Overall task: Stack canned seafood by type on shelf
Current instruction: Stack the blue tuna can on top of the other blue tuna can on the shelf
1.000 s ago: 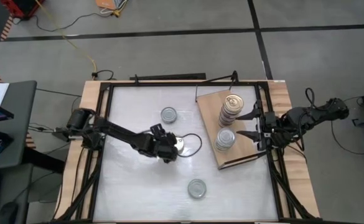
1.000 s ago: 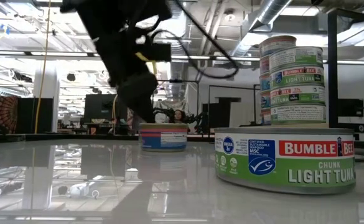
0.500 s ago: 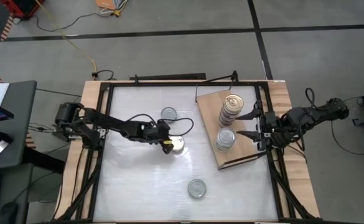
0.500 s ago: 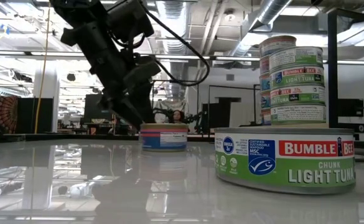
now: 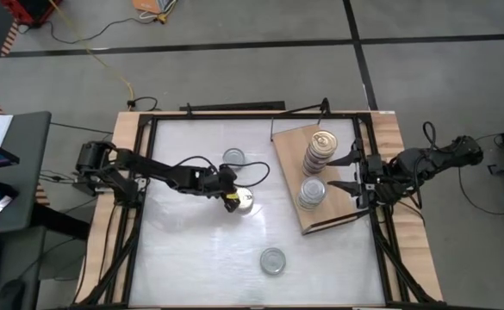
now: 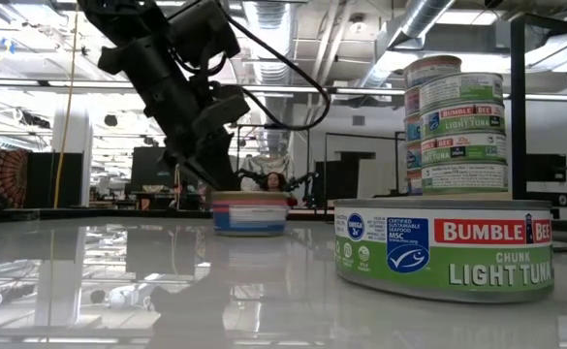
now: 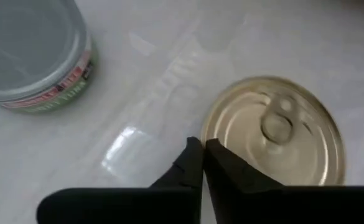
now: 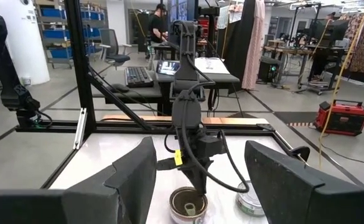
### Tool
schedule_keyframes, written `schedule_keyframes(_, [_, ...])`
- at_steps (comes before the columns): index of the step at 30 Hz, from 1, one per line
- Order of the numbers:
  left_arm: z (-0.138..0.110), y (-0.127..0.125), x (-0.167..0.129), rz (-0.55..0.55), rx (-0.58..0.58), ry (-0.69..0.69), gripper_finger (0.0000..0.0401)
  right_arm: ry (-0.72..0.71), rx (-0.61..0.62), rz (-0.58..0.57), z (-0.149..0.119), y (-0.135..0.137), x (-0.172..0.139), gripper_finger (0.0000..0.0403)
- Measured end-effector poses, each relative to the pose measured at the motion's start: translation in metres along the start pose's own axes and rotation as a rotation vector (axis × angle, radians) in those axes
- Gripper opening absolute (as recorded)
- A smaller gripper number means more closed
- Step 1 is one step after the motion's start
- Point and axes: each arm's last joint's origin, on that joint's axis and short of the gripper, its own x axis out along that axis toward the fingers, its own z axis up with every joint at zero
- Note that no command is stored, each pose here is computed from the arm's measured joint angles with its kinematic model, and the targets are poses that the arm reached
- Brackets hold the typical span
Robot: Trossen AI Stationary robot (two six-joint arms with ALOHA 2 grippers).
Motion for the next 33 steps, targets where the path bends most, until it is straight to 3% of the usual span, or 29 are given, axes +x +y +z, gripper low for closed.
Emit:
schedule_keyframes(8, [-0.007,0.029,0.013,0.048,-0.045,0.089,0.0000,0.001,-0.001,-0.001,0.000,0.000,0.000,0.0272])
schedule_keyframes(13, [0.000,0.036,0.010,0.046,-0.054,0.071,0.0000,0.002,-0.001,-0.007,0.000,0.000,0.000,0.0272])
schedule_keyframes(17, [0.016,0.034,-0.012,0.088,0.011,-0.025,0.0000,0.002,-0.001,-0.007,0.000,0.000,0.000,0.0272])
schedule_keyframes(22, [0.020,0.030,-0.047,0.166,0.123,-0.047,0.0006,0.005,-0.004,-0.006,0.000,0.000,0.000,0.0272])
schedule_keyframes(28, [0.020,0.006,-0.073,0.034,0.091,-0.087,0.0075,0.004,-0.006,-0.007,0.000,0.000,0.000,0.0272])
schedule_keyframes(31, [0.010,-0.017,-0.071,-0.022,0.093,-0.122,0.0127,-0.001,-0.004,-0.006,0.000,0.000,0.000,0.0272])
schedule_keyframes(33, [0.002,-0.030,-0.063,-0.001,0.099,-0.152,0.0162,-0.006,0.000,-0.006,0.001,0.000,0.000,0.0272])
